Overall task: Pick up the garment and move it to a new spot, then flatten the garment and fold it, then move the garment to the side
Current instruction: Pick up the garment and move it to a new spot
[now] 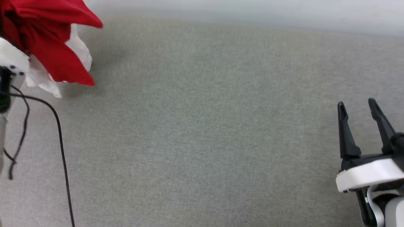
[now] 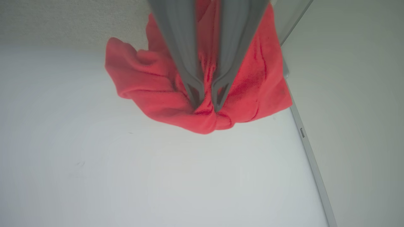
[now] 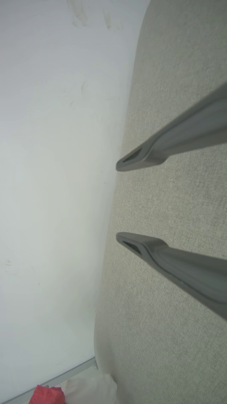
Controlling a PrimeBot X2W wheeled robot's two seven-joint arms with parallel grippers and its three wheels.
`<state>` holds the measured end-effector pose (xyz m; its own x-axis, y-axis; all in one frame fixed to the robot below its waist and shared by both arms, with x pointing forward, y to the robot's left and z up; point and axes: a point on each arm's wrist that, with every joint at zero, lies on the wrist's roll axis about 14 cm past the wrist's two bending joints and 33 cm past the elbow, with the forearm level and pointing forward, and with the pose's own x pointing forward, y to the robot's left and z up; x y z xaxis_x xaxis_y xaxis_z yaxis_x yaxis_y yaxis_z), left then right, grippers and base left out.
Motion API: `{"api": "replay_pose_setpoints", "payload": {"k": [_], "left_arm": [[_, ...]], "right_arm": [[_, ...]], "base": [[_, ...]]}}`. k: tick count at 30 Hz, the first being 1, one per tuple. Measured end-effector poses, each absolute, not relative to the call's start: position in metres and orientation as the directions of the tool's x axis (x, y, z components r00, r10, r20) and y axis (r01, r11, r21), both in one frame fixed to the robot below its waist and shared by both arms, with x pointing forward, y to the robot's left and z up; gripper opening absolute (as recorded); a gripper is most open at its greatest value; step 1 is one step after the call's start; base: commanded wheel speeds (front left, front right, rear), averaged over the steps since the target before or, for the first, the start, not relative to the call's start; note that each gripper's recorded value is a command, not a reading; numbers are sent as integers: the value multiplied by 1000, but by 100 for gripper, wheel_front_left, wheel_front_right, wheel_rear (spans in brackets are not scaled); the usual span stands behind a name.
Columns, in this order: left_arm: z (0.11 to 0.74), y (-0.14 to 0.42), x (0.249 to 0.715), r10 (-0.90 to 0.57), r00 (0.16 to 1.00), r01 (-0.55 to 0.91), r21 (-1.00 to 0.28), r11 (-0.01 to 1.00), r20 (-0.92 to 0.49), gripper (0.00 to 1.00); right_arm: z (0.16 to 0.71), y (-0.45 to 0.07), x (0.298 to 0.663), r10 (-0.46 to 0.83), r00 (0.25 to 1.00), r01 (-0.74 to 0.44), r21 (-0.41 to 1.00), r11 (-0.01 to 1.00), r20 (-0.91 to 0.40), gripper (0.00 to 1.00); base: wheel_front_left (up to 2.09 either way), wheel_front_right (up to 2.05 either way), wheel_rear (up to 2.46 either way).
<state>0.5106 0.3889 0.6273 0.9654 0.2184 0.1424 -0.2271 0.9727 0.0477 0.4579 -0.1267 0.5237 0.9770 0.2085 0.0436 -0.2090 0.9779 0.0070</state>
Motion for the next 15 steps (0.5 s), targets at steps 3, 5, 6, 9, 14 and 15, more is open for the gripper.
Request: {"api": "replay_pose_setpoints", "payload": {"k": [3,5,6,9,14,15], "left_arm": [[643,367,504,178,962,-184,11,983,206,0],[650,346,502,135,961,-139,0,990,243,0],[651,335,500,115,960,-119,-2,993,254,0],[652,298,496,45,956,-41,-20,999,289,0],[664,236,484,-76,929,101,-51,994,361,0],[665,221,481,-108,922,138,-55,989,371,0]], "right_arm": [[534,-138,445,181,982,-182,8,983,60,100],[540,-145,437,163,984,-165,10,986,71,100],[543,-149,434,154,985,-155,9,988,77,100],[547,-162,423,121,989,-122,7,992,82,100],[549,-177,407,80,994,-81,11,997,80,100],[550,-180,405,72,994,-74,14,997,82,100]], "base": [[0,0,0],[0,0,0],[0,0,0],[0,0,0],[0,0,0],[0,0,0]]}}
